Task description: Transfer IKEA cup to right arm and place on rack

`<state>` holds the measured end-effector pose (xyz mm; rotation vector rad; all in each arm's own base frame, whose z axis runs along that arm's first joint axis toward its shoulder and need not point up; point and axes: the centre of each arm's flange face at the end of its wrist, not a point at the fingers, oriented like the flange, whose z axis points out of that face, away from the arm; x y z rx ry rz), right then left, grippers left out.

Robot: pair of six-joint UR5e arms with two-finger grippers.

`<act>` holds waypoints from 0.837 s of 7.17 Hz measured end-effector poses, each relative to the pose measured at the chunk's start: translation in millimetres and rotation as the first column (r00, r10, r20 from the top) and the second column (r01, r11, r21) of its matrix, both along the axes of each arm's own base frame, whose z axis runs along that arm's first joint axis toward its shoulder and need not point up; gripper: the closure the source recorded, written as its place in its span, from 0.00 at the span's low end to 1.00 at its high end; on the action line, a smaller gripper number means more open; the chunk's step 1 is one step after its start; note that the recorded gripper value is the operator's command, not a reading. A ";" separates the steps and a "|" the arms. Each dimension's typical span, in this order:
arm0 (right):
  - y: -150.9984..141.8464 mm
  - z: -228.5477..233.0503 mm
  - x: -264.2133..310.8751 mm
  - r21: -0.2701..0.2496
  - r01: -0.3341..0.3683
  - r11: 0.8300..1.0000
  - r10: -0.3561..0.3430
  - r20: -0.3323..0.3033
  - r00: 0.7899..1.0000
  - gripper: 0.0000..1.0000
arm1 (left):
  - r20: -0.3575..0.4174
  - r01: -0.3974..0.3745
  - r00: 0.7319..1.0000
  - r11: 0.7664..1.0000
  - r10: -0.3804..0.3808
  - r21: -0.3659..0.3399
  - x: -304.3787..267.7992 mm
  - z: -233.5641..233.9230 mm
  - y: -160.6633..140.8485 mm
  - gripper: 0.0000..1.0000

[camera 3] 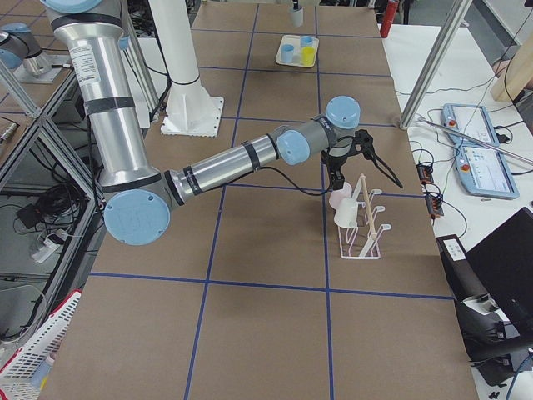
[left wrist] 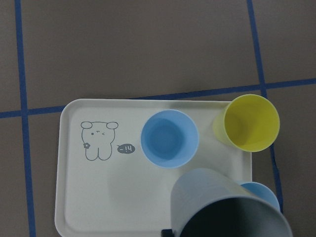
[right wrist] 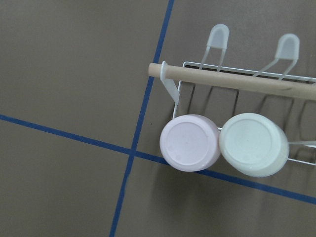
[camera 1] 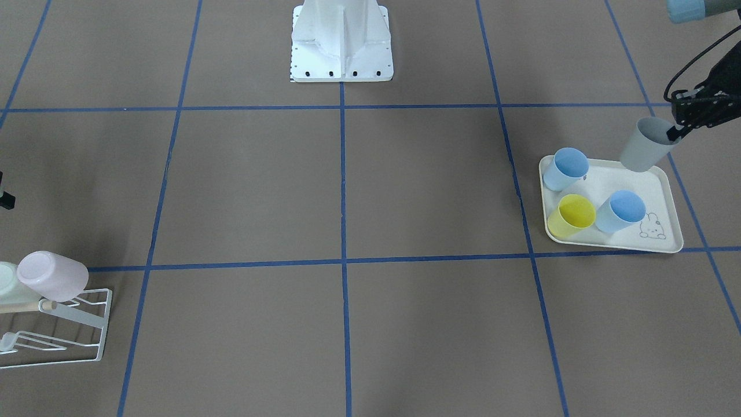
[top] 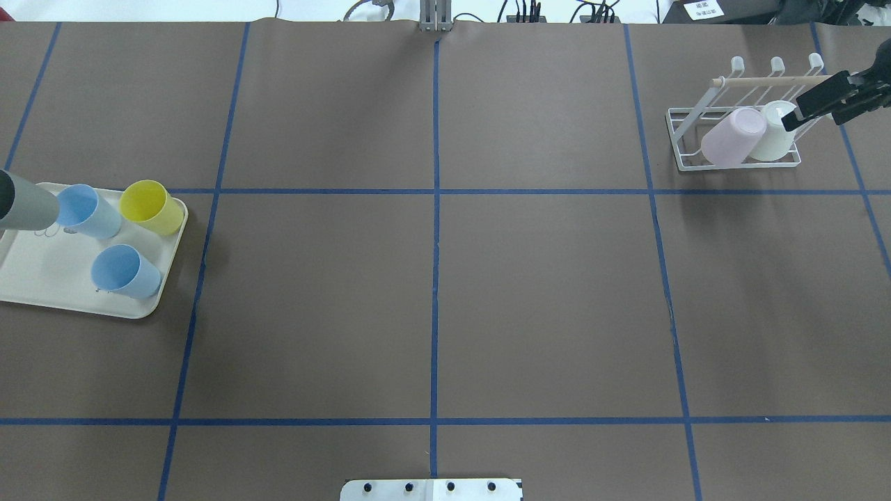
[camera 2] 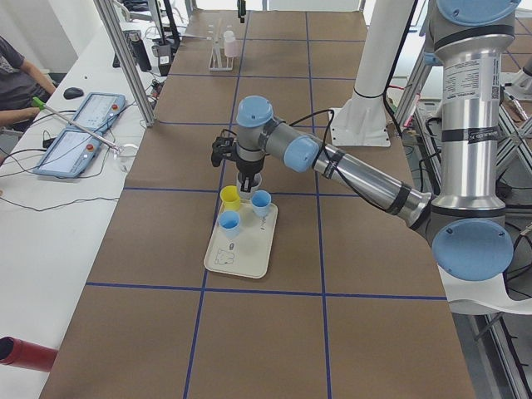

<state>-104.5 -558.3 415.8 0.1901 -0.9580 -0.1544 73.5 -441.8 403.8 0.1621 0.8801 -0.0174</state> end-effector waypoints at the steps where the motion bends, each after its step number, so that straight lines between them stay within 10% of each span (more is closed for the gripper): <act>1: 10.1 -16.1 -13.4 -0.028 -0.015 1.000 0.016 0.018 1.000 0.01 | -0.039 0.058 0.997 0.997 -0.059 -0.042 3.2 -33.8 0.5 1.00; 4: 50.6 -80.6 -56.7 -0.110 -0.061 0.992 0.072 0.103 0.992 0.01 | -0.261 0.103 0.952 0.973 -0.157 -0.208 67.6 -151.7 1.7 1.00; 6: 76.3 -120.4 -83.7 -0.159 -0.109 0.981 0.149 0.269 0.952 0.01 | -0.366 0.082 0.911 0.953 -0.190 -0.290 136.9 -227.7 17.0 1.00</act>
